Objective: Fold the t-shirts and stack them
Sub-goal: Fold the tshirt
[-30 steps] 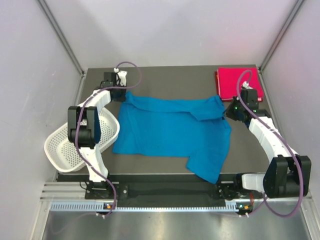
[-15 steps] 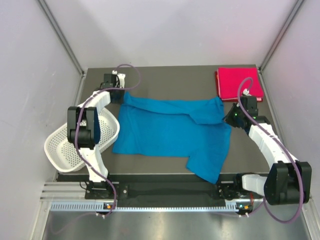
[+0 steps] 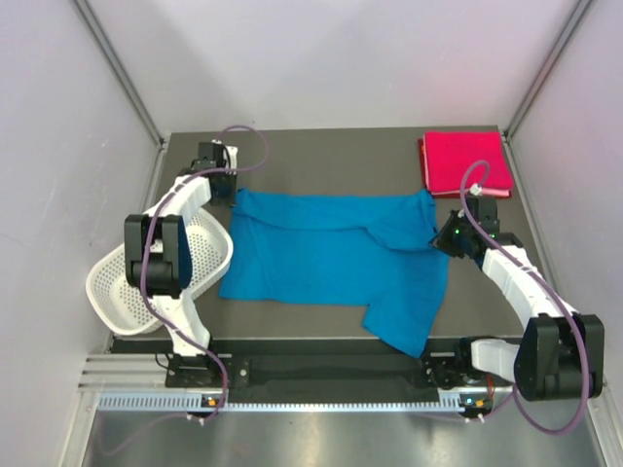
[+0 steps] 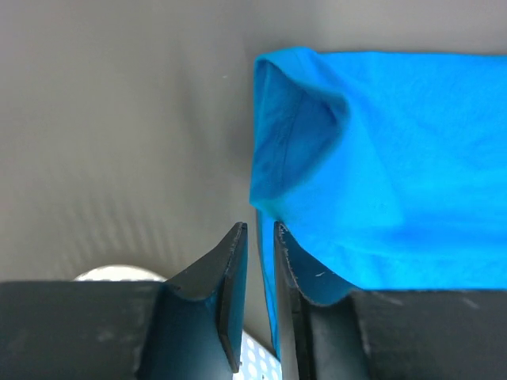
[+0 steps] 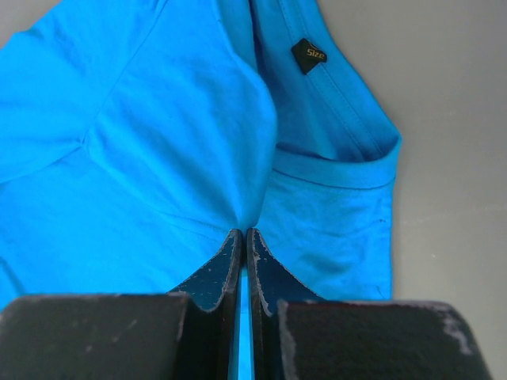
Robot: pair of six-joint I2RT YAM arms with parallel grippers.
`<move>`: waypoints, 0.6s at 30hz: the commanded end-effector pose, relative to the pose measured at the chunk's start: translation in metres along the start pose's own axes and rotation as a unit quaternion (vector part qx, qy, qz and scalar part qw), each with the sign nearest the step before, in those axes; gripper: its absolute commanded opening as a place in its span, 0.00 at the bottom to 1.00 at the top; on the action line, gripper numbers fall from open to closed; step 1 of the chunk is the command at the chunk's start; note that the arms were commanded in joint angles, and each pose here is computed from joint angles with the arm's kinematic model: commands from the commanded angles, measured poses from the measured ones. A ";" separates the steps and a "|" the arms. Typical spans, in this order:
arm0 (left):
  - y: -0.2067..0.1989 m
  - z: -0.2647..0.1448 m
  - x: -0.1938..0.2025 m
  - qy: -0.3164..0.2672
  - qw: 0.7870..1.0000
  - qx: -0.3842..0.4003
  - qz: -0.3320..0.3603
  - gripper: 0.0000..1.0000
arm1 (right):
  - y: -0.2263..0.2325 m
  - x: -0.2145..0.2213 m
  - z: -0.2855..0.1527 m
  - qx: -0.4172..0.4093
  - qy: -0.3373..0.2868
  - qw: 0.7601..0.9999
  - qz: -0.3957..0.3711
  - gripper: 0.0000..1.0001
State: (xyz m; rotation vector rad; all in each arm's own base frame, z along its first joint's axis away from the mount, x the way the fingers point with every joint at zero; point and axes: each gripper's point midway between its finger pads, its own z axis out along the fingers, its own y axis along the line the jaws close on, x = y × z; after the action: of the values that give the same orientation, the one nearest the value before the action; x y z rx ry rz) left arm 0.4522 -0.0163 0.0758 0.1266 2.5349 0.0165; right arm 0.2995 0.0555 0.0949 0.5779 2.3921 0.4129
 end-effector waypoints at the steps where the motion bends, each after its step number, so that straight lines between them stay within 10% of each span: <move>1: 0.003 -0.029 -0.020 -0.031 0.999 -0.008 -0.023 0.26 | 0.005 -0.010 -0.004 -0.016 -0.020 1.000 -0.008 0.00; 18: -0.025 -0.010 -0.034 0.019 0.996 0.069 -0.054 0.35 | -0.002 0.006 -0.005 -0.015 -0.008 1.000 -0.001 0.01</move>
State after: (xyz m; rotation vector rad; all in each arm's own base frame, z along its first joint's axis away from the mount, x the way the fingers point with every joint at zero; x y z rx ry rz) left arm 0.4724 -0.0365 0.1186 0.0570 2.5091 -0.1327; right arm 0.2937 0.0574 0.0911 0.5614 2.3995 0.4256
